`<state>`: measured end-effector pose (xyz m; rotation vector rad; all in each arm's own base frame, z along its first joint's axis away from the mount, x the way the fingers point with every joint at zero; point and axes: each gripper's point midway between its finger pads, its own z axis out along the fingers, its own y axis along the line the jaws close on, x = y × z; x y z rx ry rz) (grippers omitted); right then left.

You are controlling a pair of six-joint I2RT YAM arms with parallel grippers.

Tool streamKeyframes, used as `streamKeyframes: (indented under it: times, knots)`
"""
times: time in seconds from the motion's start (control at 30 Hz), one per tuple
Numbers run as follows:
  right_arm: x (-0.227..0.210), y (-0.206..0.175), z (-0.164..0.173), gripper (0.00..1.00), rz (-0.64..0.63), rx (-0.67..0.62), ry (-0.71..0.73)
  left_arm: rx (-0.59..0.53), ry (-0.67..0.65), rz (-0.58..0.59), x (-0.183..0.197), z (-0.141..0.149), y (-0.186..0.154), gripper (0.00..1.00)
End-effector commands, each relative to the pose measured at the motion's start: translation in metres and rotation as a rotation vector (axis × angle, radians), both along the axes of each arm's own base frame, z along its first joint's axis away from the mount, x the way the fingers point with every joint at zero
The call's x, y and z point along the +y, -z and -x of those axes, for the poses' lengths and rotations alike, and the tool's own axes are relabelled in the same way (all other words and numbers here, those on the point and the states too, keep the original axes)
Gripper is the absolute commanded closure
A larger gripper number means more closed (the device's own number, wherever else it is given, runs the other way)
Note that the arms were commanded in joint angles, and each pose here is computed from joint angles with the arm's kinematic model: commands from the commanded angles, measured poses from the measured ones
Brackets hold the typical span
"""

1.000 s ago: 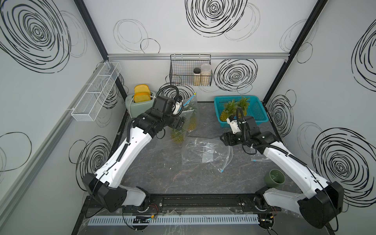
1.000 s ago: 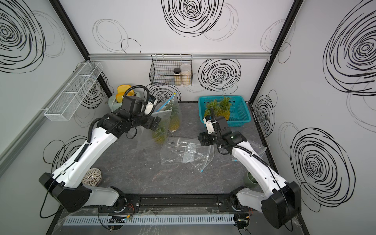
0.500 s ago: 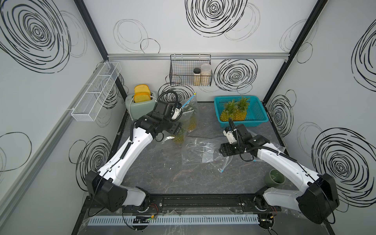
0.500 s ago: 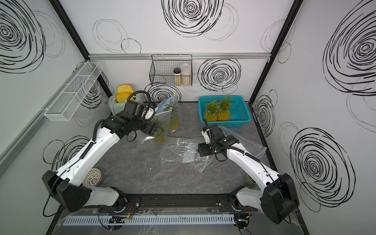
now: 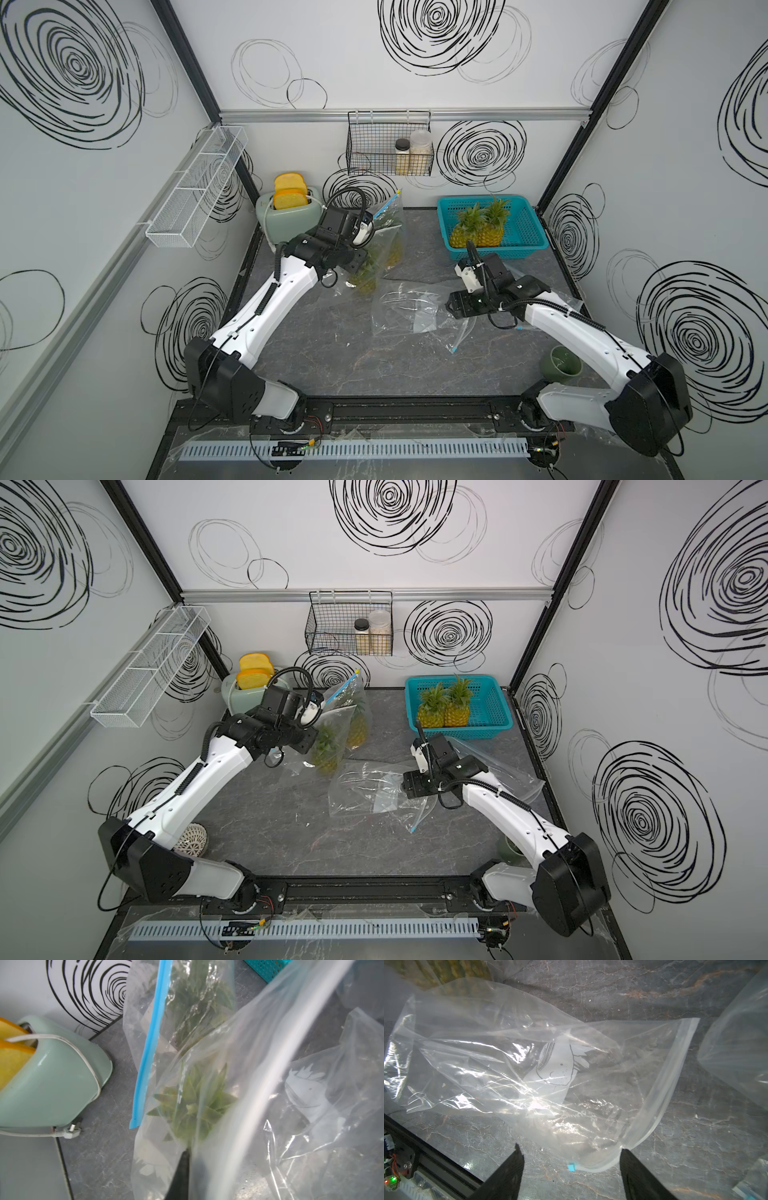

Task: Open the zip-top bag and take out the pineapple
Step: Pick up the zipper food storage bag at the center of the board.

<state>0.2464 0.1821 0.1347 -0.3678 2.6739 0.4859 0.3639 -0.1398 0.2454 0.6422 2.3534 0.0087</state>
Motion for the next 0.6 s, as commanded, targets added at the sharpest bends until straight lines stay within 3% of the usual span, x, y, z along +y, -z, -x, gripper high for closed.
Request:
streamKeyframes:
  times: [0.0, 0.2, 0.57]
  knots:
    - [0.014, -0.01, 0.004, 0.27, -0.044, -0.006, -0.057, -0.134, -0.079, 0.007, 0.01, -0.018, -0.037, 1.0]
    - [0.005, 0.017, 0.014, 0.26, 0.028, 0.068, -0.041, -0.317, -0.126, 0.091, 0.017, -0.011, -0.102, 1.0]
    - [-0.019, 0.013, 0.024, 0.23, 0.073, 0.055, 0.053, -0.423, -0.101, 0.147, 0.012, 0.021, -0.175, 1.0]
